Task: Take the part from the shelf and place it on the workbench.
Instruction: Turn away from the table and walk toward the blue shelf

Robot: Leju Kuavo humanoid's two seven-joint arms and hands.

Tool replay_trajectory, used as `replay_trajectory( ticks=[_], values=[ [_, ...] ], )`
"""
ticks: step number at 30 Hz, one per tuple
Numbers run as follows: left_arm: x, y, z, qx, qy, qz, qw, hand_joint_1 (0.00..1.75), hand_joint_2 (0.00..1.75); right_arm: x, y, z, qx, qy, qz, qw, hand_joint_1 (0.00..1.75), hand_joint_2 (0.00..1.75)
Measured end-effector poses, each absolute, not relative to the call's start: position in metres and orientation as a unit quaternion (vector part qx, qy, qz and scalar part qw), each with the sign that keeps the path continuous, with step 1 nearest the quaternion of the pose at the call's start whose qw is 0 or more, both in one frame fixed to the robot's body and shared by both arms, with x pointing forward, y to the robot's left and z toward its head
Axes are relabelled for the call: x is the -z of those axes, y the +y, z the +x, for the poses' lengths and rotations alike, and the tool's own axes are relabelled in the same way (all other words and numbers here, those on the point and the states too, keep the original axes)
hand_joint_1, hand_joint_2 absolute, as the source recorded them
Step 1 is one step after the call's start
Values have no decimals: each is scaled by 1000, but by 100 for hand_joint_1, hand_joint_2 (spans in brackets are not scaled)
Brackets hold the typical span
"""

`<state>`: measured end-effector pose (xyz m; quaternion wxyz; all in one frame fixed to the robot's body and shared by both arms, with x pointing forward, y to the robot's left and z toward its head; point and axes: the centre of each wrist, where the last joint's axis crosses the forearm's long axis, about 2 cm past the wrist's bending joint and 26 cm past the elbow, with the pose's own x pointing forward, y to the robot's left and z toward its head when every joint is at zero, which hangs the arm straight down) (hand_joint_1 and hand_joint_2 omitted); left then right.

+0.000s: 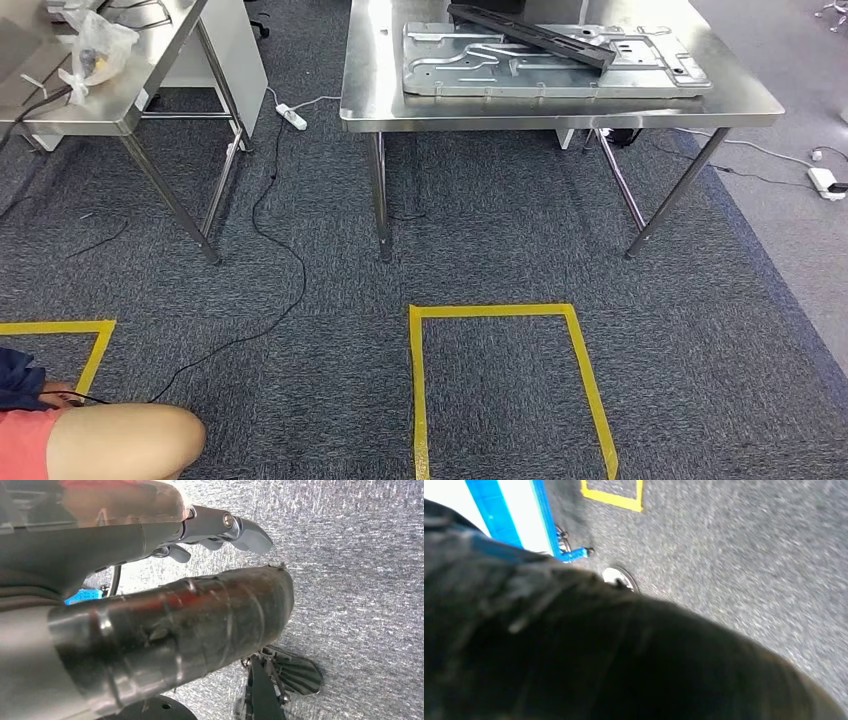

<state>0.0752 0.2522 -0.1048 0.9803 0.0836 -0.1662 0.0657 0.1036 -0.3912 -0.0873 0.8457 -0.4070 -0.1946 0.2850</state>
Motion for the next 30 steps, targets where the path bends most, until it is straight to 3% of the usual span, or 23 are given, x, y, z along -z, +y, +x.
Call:
replay_trajectory(
  ticks=[30],
  values=[
    [105, 253, 74, -77, -173, 93, 977, 0, 0, 98, -349, 87, -232, -198, -346, 887, 0, 0]
  ],
)
